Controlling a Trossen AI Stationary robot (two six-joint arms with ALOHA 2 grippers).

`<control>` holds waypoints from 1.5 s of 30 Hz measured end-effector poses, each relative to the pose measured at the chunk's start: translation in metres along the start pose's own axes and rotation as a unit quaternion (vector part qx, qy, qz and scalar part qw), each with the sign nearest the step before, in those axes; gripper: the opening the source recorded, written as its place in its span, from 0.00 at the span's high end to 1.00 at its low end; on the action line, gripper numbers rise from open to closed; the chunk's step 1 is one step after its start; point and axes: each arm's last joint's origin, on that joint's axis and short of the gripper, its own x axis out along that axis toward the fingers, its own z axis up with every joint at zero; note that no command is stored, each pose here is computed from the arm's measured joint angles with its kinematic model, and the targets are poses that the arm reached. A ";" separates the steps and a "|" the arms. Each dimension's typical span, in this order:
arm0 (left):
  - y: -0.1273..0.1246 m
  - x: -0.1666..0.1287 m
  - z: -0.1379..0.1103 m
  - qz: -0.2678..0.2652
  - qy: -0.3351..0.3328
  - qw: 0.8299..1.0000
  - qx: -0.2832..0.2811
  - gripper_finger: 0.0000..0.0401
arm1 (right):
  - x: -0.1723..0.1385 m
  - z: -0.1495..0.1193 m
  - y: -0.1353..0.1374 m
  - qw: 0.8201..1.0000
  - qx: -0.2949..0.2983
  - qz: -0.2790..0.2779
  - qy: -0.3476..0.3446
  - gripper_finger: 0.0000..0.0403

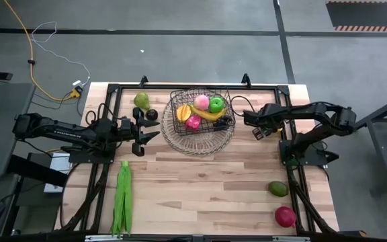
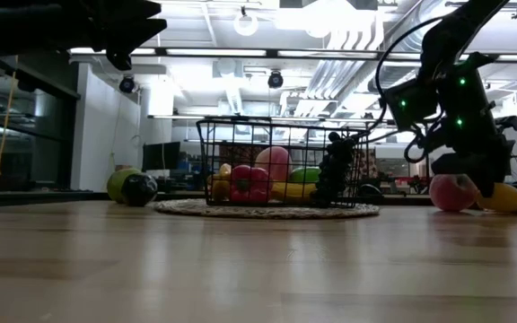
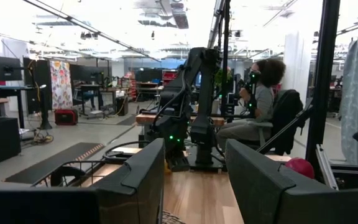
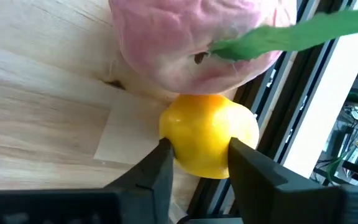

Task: Build produce basket
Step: Put the lemon into the wire basket

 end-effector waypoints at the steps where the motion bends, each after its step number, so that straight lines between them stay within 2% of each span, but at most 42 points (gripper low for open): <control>1: 0.000 0.000 0.000 0.000 0.000 1.000 0.000 0.60 | 0.000 0.000 0.000 1.000 0.000 0.000 -0.001 0.72; 6: 0.000 0.000 0.000 0.000 0.000 1.000 0.000 0.60 | -0.001 0.001 0.000 1.000 0.004 -0.003 -0.005 0.82; 18: 0.000 0.000 0.000 0.000 0.000 1.000 0.002 0.60 | -0.011 -0.004 -0.010 1.000 -0.001 0.001 -0.009 0.83; 25: 0.000 0.000 0.000 0.000 0.000 1.000 0.001 0.60 | -0.056 -0.001 -0.035 0.997 0.021 0.015 -0.068 0.83; 28: 0.000 0.000 0.000 0.000 0.000 1.000 0.002 0.60 | -0.081 -0.003 -0.047 0.992 0.033 0.033 -0.118 0.83; 31: 0.000 0.000 0.000 0.000 0.000 1.000 0.001 0.60 | -0.106 -0.009 -0.058 0.979 0.033 0.072 -0.189 0.83; 34: 0.000 0.000 0.000 0.000 0.000 1.000 0.001 0.60 | -0.127 -0.018 -0.064 0.950 0.029 0.138 -0.278 0.83; 38: 0.000 0.000 0.000 0.000 0.000 1.000 0.000 0.60 | -0.139 -0.032 -0.064 0.886 0.019 0.242 -0.394 0.83; 41: 0.000 0.000 0.000 0.000 0.000 1.000 0.000 0.60 | -0.139 -0.040 -0.056 0.825 0.005 0.307 -0.474 0.83; 45: 0.000 0.000 0.001 0.000 -0.003 1.000 -0.006 0.60 | -0.131 -0.045 -0.036 0.727 -0.017 0.388 -0.567 0.83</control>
